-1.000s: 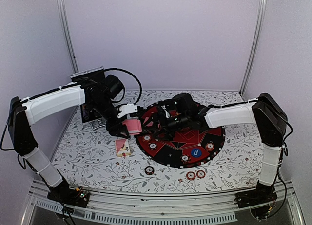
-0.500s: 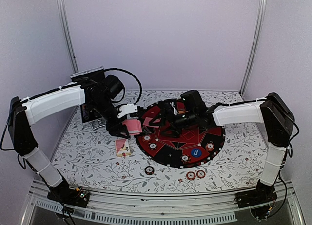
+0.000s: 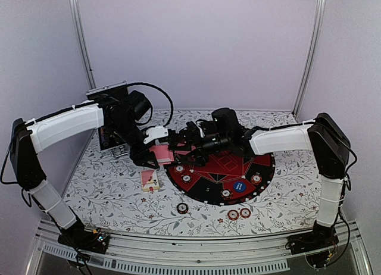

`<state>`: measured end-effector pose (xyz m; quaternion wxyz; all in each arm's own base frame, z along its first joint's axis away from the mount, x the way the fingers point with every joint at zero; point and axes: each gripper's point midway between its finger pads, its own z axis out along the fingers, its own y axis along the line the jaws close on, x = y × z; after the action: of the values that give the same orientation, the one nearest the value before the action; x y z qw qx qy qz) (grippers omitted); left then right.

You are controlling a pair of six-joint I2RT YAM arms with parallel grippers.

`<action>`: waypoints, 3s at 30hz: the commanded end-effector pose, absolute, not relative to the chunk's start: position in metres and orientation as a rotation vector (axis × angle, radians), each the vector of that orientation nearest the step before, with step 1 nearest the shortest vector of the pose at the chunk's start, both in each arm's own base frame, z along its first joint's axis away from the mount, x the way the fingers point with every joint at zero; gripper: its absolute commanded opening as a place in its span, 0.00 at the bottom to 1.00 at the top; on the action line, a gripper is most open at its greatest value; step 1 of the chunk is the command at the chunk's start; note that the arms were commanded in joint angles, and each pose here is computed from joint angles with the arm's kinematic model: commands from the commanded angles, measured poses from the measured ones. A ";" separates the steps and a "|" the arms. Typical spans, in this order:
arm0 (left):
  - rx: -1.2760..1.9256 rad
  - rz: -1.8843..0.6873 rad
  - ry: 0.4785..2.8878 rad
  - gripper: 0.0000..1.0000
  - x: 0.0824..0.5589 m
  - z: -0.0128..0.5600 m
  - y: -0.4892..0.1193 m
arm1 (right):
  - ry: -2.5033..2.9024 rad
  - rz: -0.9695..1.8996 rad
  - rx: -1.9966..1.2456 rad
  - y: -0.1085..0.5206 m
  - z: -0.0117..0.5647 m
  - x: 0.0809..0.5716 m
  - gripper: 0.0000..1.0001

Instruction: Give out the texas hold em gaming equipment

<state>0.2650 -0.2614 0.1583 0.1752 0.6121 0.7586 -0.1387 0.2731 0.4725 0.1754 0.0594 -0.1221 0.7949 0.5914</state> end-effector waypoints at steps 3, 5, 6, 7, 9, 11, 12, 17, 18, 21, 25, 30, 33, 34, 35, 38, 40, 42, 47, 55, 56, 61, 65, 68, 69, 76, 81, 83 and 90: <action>1.707 -0.422 2.115 0.00 0.269 0.171 -0.269 | 2.362 1.891 -0.424 0.494 0.180 0.270 0.99; 1.706 -0.427 2.113 0.00 0.269 0.172 -0.270 | 2.357 1.914 -0.426 0.498 0.179 0.269 0.99; 1.707 -0.430 2.113 0.00 0.269 0.172 -0.270 | 2.356 1.921 -0.429 0.500 0.178 0.269 0.99; 1.706 -0.429 2.113 0.00 0.269 0.172 -0.270 | 2.362 1.929 -0.426 0.502 0.175 0.269 0.99; 1.706 -0.429 2.115 0.00 0.270 0.171 -0.270 | 2.348 1.954 -0.435 0.506 0.176 0.268 0.99; 1.707 -0.430 2.114 0.00 0.270 0.171 -0.270 | 2.343 1.977 -0.437 0.511 0.175 0.267 0.99; 1.708 -0.431 2.114 0.00 0.269 0.171 -0.270 | 2.341 1.985 -0.438 0.513 0.175 0.267 0.99; 1.709 -0.433 2.117 0.00 0.269 0.170 -0.271 | 2.330 2.021 -0.458 0.523 0.177 0.264 0.99; 1.710 -0.432 2.117 0.00 0.269 0.170 -0.271 | 2.330 2.026 -0.459 0.524 0.177 0.264 0.99; 1.712 -0.433 2.119 0.00 0.269 0.169 -0.271 | 2.325 2.038 -0.460 0.529 0.178 0.265 0.99; 1.710 -0.432 2.117 0.00 0.270 0.170 -0.271 | 2.328 2.056 -0.460 0.537 0.174 0.266 0.99; 1.710 -0.433 2.117 0.00 0.269 0.171 -0.271 | 2.319 2.090 -0.459 0.545 0.171 0.267 0.97; 1.711 -0.432 2.118 0.00 0.269 0.170 -0.271 | 2.316 2.114 -0.455 0.549 0.170 0.268 0.94; 1.711 -0.432 2.119 0.00 0.269 0.170 -0.271 | 2.316 2.122 -0.453 0.550 0.168 0.268 0.92; 1.711 -0.432 2.117 0.00 0.269 0.170 -0.271 | 2.313 2.130 -0.455 0.551 0.168 0.267 0.91; 1.712 -0.433 2.115 0.00 0.268 0.171 -0.271 | 2.323 2.150 -0.442 0.551 0.164 0.266 0.87; 1.713 -0.435 2.116 0.00 0.268 0.170 -0.271 | 2.326 2.155 -0.436 0.551 0.163 0.267 0.86; 1.714 -0.436 2.116 0.00 0.268 0.170 -0.271 | 2.328 2.156 -0.432 0.550 0.162 0.267 0.84; 1.713 -0.437 2.114 0.00 0.267 0.171 -0.270 | 2.336 2.155 -0.415 0.545 0.158 0.269 0.78; 1.712 -0.439 2.112 0.00 0.267 0.171 -0.271 | 2.332 2.151 -0.377 0.532 0.159 0.275 0.71; 1.713 -0.441 2.112 0.00 0.267 0.171 -0.271 | 2.330 2.152 -0.378 0.531 0.160 0.275 0.70; 1.710 -0.438 2.109 0.00 0.269 0.173 -0.272 | 2.330 2.154 -0.376 0.528 0.161 0.276 0.67; 1.711 -0.434 2.110 0.00 0.269 0.172 -0.271 | 2.330 2.154 -0.372 0.524 0.161 0.276 0.63; 1.709 -0.433 2.109 0.00 0.269 0.173 -0.271 | 2.335 2.150 -0.362 0.520 0.160 0.276 0.61; 1.709 -0.433 2.109 0.00 0.269 0.173 -0.271 | 2.335 2.149 -0.361 0.519 0.160 0.276 0.60; 1.709 -0.436 2.105 0.00 0.269 0.174 -0.272 | 2.331 2.141 -0.353 0.509 0.162 0.278 0.56; 1.709 -0.432 2.107 0.00 0.270 0.174 -0.272 | 2.331 2.139 -0.355 0.505 0.163 0.277 0.52; 1.709 -0.433 2.107 0.00 0.270 0.174 -0.272 | 2.332 2.139 -0.352 0.503 0.164 0.277 0.50; 1.709 -0.431 2.108 0.00 0.269 0.173 -0.271 | 2.331 2.135 -0.347 0.497 0.166 0.278 0.44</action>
<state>0.2628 -0.2628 0.1575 0.1684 0.6120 0.7588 -0.1462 0.2769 0.5080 0.1724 -0.0118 -0.1183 0.7215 0.6821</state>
